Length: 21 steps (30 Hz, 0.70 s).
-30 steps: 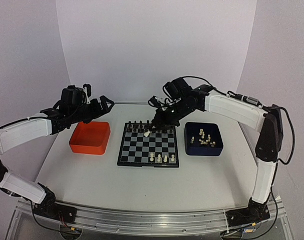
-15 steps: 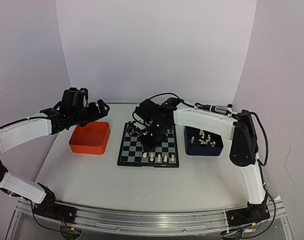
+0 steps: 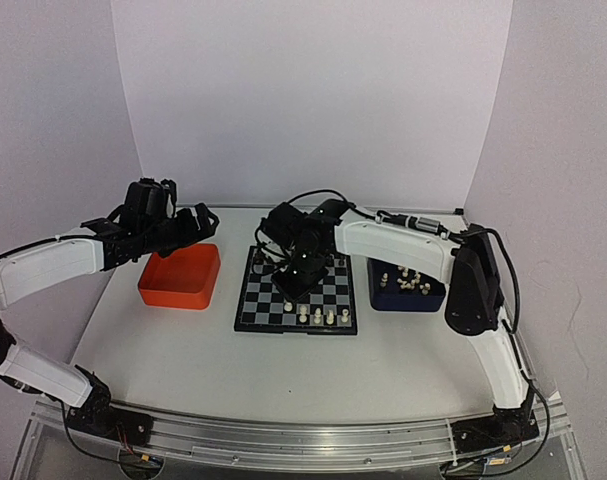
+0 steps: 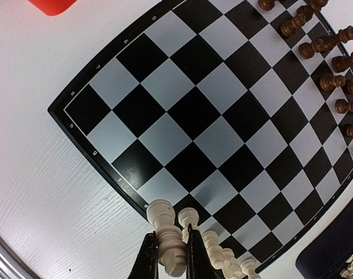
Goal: Set up the chess pieces on the board
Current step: Place the chess piece on the chessboard.
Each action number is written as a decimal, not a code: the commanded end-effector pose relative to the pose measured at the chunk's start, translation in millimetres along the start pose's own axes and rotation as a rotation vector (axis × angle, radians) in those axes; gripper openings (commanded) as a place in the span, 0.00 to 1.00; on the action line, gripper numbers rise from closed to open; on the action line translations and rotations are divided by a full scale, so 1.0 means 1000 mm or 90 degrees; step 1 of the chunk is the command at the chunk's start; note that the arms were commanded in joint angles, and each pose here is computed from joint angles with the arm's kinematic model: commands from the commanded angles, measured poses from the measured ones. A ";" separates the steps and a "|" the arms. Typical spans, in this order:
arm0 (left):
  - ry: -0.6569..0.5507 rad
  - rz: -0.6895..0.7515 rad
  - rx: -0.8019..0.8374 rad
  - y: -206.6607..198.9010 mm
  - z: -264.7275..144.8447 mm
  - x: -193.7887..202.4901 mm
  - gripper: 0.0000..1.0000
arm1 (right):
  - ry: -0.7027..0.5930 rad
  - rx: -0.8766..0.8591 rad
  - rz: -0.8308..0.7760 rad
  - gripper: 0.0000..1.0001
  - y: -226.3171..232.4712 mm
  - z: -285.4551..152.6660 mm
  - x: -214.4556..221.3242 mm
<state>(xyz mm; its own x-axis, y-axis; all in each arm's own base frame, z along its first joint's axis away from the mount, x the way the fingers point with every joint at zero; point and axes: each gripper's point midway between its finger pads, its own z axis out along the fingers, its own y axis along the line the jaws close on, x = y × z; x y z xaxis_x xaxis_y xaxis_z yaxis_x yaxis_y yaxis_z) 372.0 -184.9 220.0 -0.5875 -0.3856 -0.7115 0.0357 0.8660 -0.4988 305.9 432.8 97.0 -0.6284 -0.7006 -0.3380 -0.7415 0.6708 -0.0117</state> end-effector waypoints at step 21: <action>-0.024 0.008 0.000 0.000 -0.006 -0.010 1.00 | 0.022 0.044 -0.053 0.00 0.001 0.028 0.002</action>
<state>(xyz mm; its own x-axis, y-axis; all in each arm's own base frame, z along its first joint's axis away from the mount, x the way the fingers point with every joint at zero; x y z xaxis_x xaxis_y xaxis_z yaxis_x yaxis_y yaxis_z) 372.1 -184.9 220.2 -0.5867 -0.3840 -0.7129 0.0371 0.8667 -0.4974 306.7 435.9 65.3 -0.5864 -0.7566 -0.2893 -0.7718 0.6303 -0.0840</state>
